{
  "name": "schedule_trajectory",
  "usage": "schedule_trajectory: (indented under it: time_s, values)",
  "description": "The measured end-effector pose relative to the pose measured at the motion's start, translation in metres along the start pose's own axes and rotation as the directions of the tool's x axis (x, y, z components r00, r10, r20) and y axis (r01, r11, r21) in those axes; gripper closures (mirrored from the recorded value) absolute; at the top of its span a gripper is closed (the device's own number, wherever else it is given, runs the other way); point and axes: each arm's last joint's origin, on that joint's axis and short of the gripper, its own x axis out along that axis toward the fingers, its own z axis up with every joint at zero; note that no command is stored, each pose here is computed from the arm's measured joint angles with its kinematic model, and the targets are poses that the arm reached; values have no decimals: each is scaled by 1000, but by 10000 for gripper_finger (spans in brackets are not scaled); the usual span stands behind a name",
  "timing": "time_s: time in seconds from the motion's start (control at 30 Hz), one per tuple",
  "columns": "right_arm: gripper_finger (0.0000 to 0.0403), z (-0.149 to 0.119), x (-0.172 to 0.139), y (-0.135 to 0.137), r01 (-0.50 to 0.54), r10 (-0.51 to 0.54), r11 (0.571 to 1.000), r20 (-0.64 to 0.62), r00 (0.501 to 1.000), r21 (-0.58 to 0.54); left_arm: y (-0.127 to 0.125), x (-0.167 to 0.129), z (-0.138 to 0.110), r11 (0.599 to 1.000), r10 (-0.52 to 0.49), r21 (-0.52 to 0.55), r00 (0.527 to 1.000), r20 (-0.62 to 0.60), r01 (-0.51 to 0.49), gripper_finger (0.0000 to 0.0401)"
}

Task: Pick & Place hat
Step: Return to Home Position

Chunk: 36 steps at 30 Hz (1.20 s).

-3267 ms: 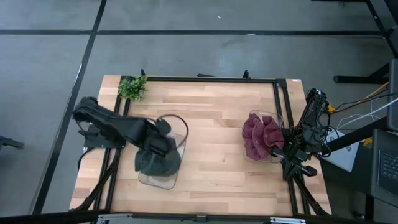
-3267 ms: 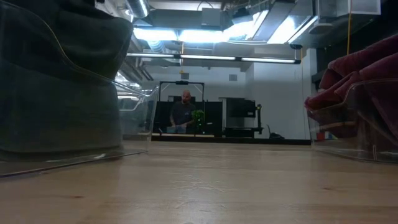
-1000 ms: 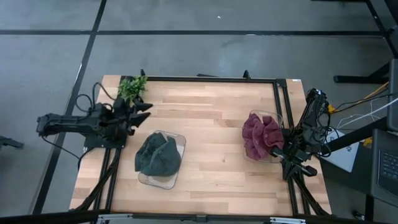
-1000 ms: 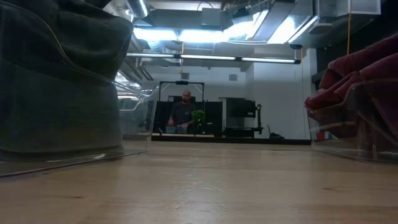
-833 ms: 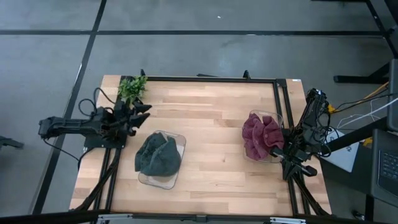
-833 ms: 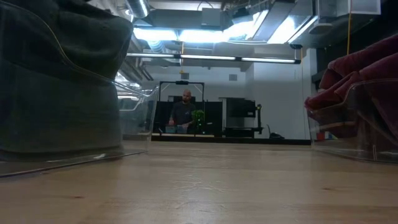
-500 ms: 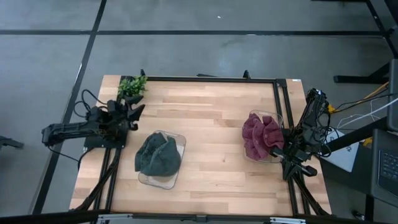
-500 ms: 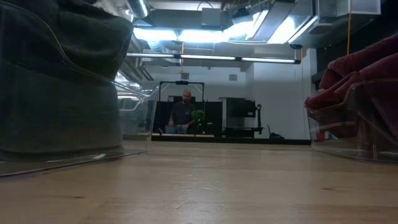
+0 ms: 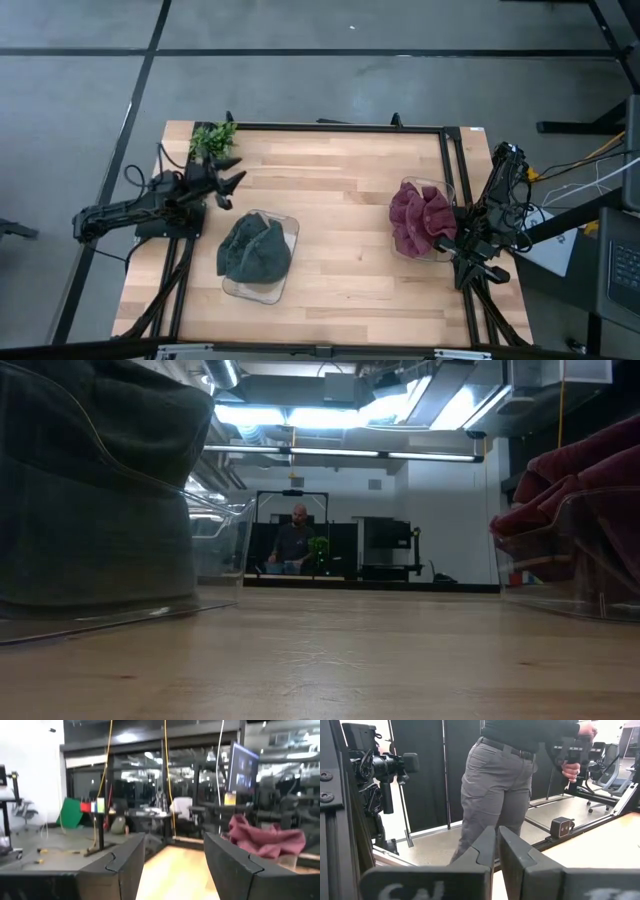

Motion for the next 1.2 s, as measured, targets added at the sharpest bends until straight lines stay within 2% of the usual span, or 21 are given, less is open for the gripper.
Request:
schedule_trajectory:
  time_s: [0.33, 0.47, 1.2]
  values:
    - [379, 0, 0, 0, 0, 0, 1000, 0, 1000, 0, 0, -2, -21, 1000, 3, 16, 976, -219, 1, 203]
    - [379, 0, 0, 0, 0, 0, 1000, 0, 1000, 0, -1, -2, -23, 999, -21, 36, 973, -231, 31, 203]
    - [379, 0, 0, 0, 0, 0, 1000, 0, 1000, 0, -1, -2, -22, 999, -22, 37, 973, -229, 31, 203]
